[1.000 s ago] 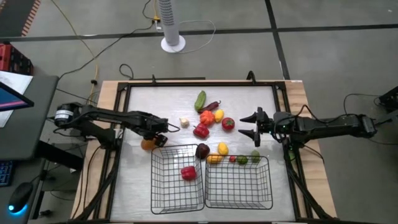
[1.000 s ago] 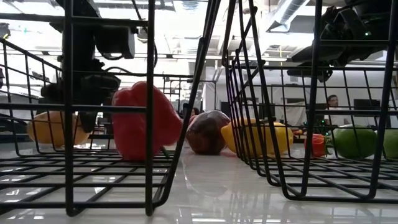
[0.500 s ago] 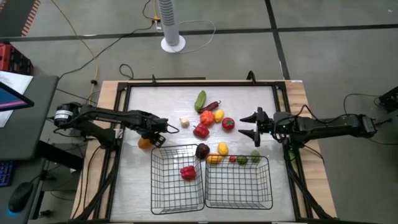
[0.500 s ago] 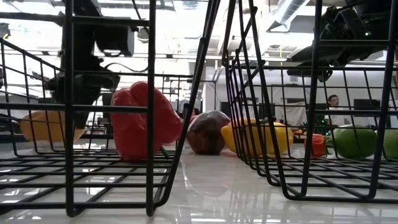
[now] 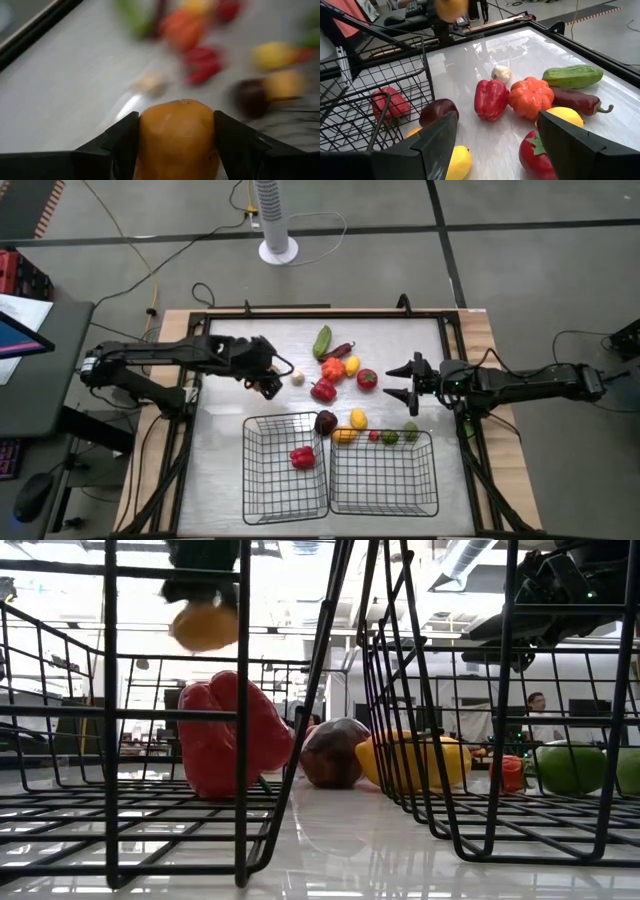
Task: Sort produce into baskets
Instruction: Put the brown potato into the left black wire basket, then put the white garlic into the left black wire basket
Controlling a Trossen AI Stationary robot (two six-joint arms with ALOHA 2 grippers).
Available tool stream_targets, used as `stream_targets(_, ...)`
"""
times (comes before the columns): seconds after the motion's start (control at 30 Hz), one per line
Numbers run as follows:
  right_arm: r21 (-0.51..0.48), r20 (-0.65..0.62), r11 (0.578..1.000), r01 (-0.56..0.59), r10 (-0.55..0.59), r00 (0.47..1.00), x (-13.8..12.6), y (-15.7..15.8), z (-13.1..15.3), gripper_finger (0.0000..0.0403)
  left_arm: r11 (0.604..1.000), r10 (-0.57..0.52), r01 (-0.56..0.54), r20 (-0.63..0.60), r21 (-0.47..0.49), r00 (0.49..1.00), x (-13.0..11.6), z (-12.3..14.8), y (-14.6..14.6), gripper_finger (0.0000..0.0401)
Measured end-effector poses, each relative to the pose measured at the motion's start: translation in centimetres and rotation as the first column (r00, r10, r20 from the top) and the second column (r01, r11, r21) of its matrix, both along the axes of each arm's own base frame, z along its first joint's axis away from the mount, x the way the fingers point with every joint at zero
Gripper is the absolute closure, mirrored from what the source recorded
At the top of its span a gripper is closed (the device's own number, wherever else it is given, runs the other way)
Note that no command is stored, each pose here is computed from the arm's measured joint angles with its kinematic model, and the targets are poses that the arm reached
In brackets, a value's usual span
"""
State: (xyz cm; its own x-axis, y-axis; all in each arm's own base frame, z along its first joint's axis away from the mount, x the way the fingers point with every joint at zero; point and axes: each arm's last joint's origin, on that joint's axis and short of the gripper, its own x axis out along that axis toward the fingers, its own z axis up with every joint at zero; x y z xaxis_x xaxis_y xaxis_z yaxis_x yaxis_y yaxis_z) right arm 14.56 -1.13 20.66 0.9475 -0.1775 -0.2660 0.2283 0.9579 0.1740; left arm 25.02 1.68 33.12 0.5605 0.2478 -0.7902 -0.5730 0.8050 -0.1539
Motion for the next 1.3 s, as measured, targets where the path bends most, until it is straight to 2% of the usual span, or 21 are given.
stream_targets(0.17, -0.004, -0.004, 1.0, -0.002, 0.002, 1.0, 0.0, 0.0, 0.0, 0.01, 0.965, -0.25, 0.262, 0.221, -0.026, 0.943, 1.7, 1.6, -3.7, 0.0192)
stream_targets(0.3, -0.005, -0.005, 1.0, -0.002, 0.002, 1.0, 0.0, 0.0, 0.0, 0.01, 0.921, -0.375, 0.39, 0.25, -0.009, 0.893, 2.3, 1.4, -6.7, 0.0186)
stream_targets(0.37, -0.005, -0.005, 1.0, -0.002, 0.002, 1.0, 0.0, 0.0, 0.0, 0.01, 0.908, -0.406, 0.419, 0.232, -0.006, 0.884, 2.5, 0.9, -8.0, 0.0183)
stream_targets(0.47, 0.001, -0.003, 1.0, 0.0, 0.0, 1.0, 0.0, 0.0, 0.0, 0.01, 0.913, -0.4, 0.407, 0.183, -0.003, 0.898, 2.7, 0.0, -9.3, 0.0172)
stream_targets(0.67, 0.011, 0.002, 1.0, 0.003, -0.003, 1.0, 0.0, 0.0, 0.0, 0.01, 0.924, -0.381, 0.382, 0.073, -0.006, 0.922, 3.2, -1.9, -10.2, 0.0119)
stream_targets(0.8, 0.017, 0.003, 1.0, 0.005, -0.005, 1.0, 0.0, 0.0, 0.0, 0.01, 0.935, -0.355, 0.354, 0.044, 0.014, 0.934, 3.4, -2.1, -9.3, 0.0084)
stream_targets(0.93, 0.016, 0.008, 1.0, 0.005, -0.005, 1.0, 0.0, 0.0, 0.0, 0.01, 0.98, -0.196, 0.196, 0.057, 0.017, 0.979, 3.6, -1.8, -6.6, 0.0075)
stream_targets(1.07, 0.016, 0.016, 1.0, 0.005, -0.005, 1.0, 0.0, 0.0, 0.1, 0.01, 0.996, -0.079, 0.08, 0.017, -0.029, 0.997, 4.3, -2.6, -2.8, 0.0082)
stream_targets(1.17, 0.016, 0.015, 1.0, 0.005, -0.005, 1.0, 0.0, 0.0, 0.1, 0.01, 0.996, -0.088, 0.086, -0.063, -0.022, 0.994, 5.4, -4.2, -0.2, 0.009)
stream_targets(1.3, 0.013, 0.003, 1.0, 0.004, -0.004, 1.0, 0.0, 0.0, -0.3, 0.01, 0.989, -0.148, 0.149, -0.17, -0.009, 0.974, 6.1, -6.3, 2.8, 0.0098)
